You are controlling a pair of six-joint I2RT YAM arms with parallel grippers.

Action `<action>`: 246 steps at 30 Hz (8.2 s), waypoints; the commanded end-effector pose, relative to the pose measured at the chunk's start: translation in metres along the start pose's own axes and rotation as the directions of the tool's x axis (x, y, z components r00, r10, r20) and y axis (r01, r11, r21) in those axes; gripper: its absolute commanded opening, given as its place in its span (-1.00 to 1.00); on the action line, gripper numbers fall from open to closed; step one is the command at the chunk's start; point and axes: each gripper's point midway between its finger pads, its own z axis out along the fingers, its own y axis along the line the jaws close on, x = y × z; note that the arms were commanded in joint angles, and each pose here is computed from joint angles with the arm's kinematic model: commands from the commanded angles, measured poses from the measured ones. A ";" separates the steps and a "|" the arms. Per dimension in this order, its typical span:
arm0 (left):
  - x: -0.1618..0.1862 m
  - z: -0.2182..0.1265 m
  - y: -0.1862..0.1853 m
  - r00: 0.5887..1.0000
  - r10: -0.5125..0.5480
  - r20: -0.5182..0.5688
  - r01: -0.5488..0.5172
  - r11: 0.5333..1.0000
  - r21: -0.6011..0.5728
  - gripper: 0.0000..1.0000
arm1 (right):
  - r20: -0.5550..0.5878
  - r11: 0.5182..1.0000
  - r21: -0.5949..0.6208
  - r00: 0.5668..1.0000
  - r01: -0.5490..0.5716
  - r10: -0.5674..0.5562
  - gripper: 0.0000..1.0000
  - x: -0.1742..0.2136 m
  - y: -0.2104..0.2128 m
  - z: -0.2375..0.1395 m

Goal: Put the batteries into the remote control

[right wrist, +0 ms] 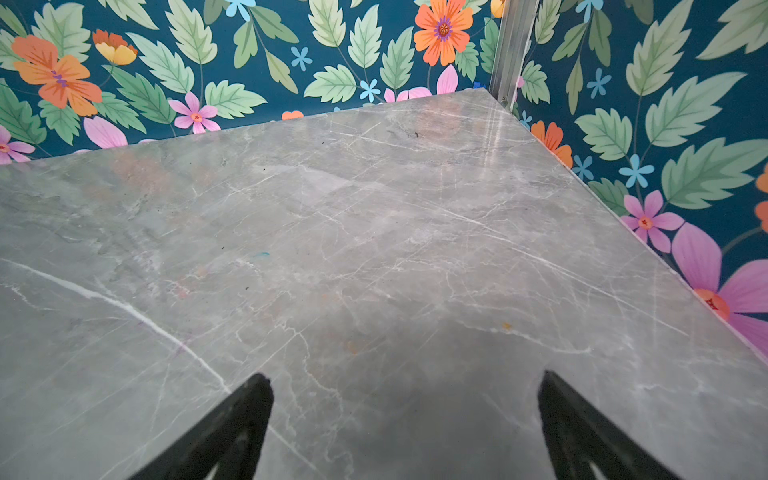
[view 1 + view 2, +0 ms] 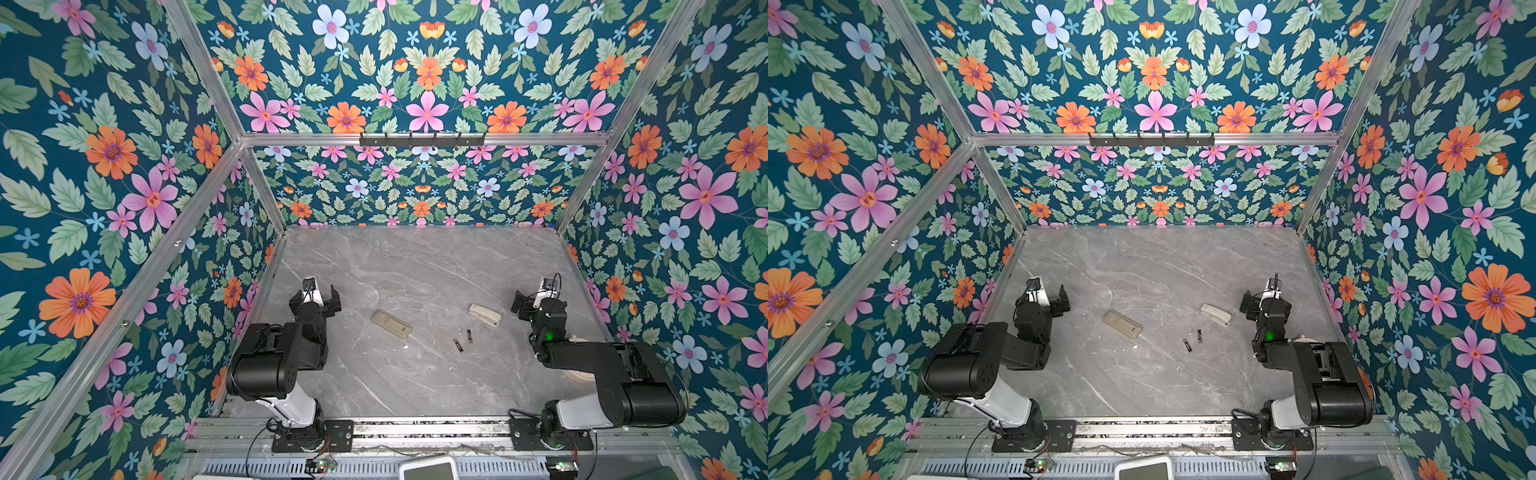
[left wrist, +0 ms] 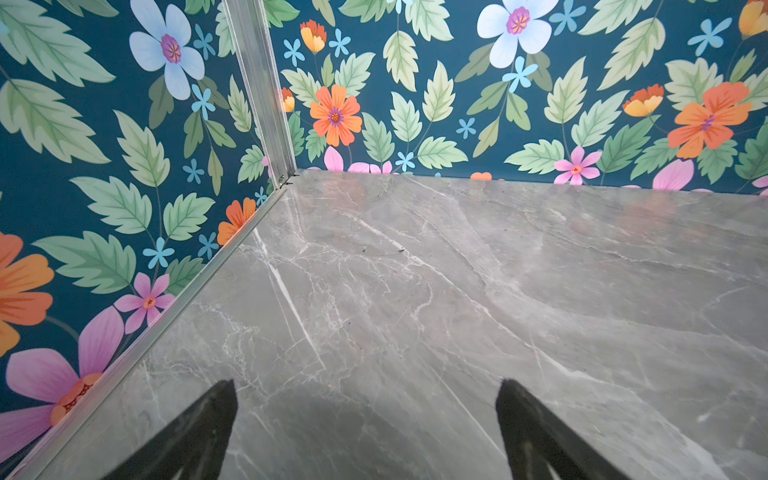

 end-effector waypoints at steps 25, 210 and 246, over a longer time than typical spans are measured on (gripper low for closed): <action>-0.004 0.000 0.000 1.000 -0.003 0.014 0.003 1.000 0.003 1.00 | 0.031 1.000 0.003 0.999 -0.007 0.007 0.99 -0.008 0.000 0.000; -0.130 -0.125 -0.282 0.591 -0.258 -0.765 0.790 0.376 0.484 -0.46 | -0.371 0.664 -0.748 0.822 0.010 -0.431 -0.77 -0.057 0.348 -0.189; -0.105 -0.179 -0.311 0.480 0.189 -0.857 0.789 0.334 0.516 -1.00 | 0.282 0.241 -0.801 0.700 0.548 -0.656 0.98 -0.085 0.267 -0.270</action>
